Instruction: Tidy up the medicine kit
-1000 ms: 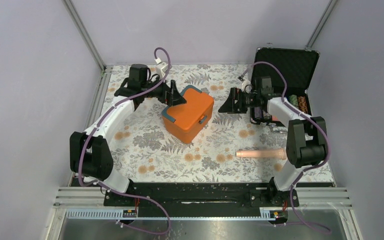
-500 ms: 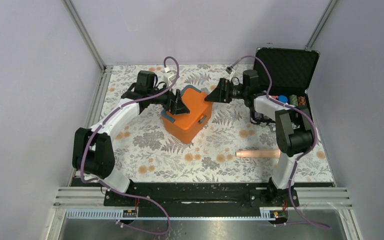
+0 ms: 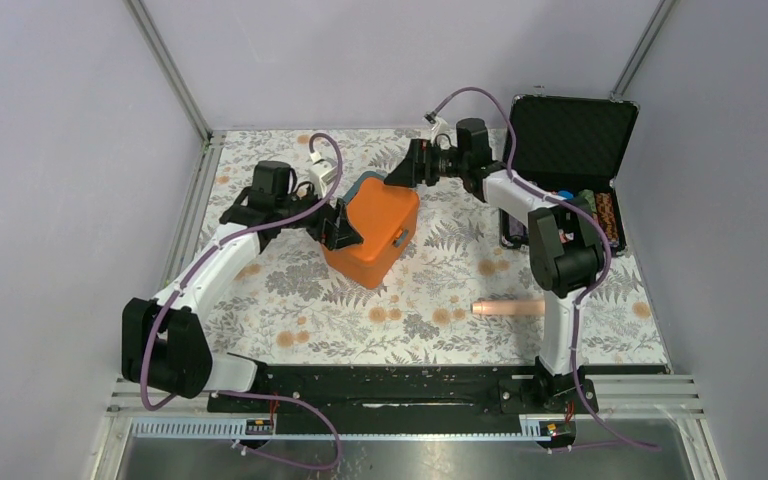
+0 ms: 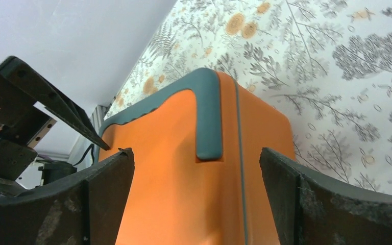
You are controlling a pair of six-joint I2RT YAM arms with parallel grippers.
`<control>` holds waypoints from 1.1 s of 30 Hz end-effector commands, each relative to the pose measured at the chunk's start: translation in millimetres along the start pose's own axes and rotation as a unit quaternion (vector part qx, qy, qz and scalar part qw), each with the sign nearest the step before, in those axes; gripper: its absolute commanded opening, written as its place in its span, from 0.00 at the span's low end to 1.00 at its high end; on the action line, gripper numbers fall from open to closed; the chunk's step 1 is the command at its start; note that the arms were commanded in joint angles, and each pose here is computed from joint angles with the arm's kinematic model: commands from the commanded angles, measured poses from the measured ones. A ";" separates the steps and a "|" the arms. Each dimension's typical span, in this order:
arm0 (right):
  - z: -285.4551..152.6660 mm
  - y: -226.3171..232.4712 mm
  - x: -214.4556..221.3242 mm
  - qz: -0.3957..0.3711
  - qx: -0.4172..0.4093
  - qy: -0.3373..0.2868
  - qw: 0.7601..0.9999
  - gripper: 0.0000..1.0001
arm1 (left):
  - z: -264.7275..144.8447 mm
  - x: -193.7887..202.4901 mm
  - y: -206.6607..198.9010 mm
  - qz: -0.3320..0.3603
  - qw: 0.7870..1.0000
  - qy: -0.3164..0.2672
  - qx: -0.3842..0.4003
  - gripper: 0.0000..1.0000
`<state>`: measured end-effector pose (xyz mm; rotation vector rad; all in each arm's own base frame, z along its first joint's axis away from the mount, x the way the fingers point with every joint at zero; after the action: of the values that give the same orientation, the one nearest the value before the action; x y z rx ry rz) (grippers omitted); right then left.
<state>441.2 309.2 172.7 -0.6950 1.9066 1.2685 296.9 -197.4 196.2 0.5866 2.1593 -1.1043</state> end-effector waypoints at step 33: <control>14.5 9.1 9.6 -0.005 -0.023 0.028 0.999 0.93 | -12.1 -35.2 9.7 -0.027 0.999 -0.033 -0.032 0.94</control>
<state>415.7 302.7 139.8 -0.7099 2.0515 1.3153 309.3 -184.2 200.1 0.4606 2.1906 -1.0802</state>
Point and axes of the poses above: each gripper's point midway between its finger pads, its own z axis out along the fingers, its own y axis along the line the jaws close on, x = y × z, the point moved 1 cm from there along -z, back along the fingers, and after that the axes turned 12 degrees about -z, right-handed, at the moved point
